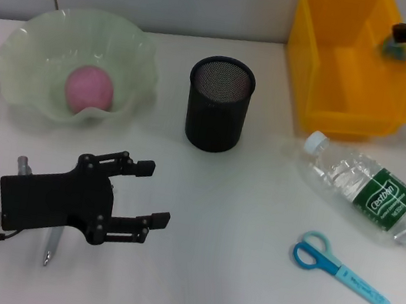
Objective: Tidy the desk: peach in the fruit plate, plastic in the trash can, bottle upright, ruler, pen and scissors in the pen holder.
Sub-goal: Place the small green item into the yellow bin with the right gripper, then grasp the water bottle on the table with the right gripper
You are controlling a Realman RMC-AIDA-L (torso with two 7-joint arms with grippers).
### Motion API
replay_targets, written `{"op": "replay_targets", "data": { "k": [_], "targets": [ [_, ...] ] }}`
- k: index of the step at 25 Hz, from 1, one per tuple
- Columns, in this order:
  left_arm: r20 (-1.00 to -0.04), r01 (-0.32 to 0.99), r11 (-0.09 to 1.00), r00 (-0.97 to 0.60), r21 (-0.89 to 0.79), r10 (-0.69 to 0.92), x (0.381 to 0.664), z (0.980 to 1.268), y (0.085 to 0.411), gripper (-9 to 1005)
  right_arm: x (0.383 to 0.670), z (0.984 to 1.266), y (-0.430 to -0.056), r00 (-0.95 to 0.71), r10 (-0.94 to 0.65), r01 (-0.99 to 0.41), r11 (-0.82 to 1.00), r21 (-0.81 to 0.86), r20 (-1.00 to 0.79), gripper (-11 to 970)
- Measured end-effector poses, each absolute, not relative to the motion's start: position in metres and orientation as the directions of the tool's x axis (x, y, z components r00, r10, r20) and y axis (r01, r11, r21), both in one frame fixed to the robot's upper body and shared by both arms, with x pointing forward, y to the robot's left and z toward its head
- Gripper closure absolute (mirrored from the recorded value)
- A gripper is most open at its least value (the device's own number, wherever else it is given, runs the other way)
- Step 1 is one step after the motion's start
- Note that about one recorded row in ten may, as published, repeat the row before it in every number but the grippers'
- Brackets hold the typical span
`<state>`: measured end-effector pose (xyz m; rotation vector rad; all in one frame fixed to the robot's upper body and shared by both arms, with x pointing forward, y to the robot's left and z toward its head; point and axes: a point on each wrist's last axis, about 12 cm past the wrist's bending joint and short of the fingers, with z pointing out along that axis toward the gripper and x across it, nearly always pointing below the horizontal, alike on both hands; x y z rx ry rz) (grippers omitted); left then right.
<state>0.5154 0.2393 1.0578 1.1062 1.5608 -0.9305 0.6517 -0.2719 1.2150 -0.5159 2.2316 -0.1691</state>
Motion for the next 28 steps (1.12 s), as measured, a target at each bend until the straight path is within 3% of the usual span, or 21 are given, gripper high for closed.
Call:
{"op": "replay_targets", "data": {
  "k": [3,9,11,21,28],
  "targets": [
    [-0.971,0.954,0.294,-0.115,-0.049,0.212,0.515,1.058,0.239,186,0.652,1.215,-0.27,-0.572,-0.419,-0.308,0.906,-0.29,-0.705,425],
    [-0.97,0.954,0.295,-0.116,-0.05,0.212,0.515,1.058,0.24,186,0.653,1.217,-0.268,-0.565,-0.425,-0.312,0.904,-0.294,-0.707,229],
    [-0.97,0.953,0.297,-0.118,-0.052,0.211,0.514,1.057,0.24,185,0.646,1.226,-0.264,-0.576,-0.423,-0.332,0.903,-0.273,-0.7,119],
    [-0.97,0.953,0.296,-0.123,-0.057,0.209,0.514,1.057,0.241,185,0.592,1.264,-0.242,-0.685,-0.529,-0.509,0.84,-0.19,-0.501,126],
    [-0.971,0.955,0.292,-0.119,-0.054,0.209,0.515,1.058,0.24,185,0.584,1.251,-0.247,-0.74,-0.555,-0.551,0.824,-0.131,-0.38,131]
  ]
}}
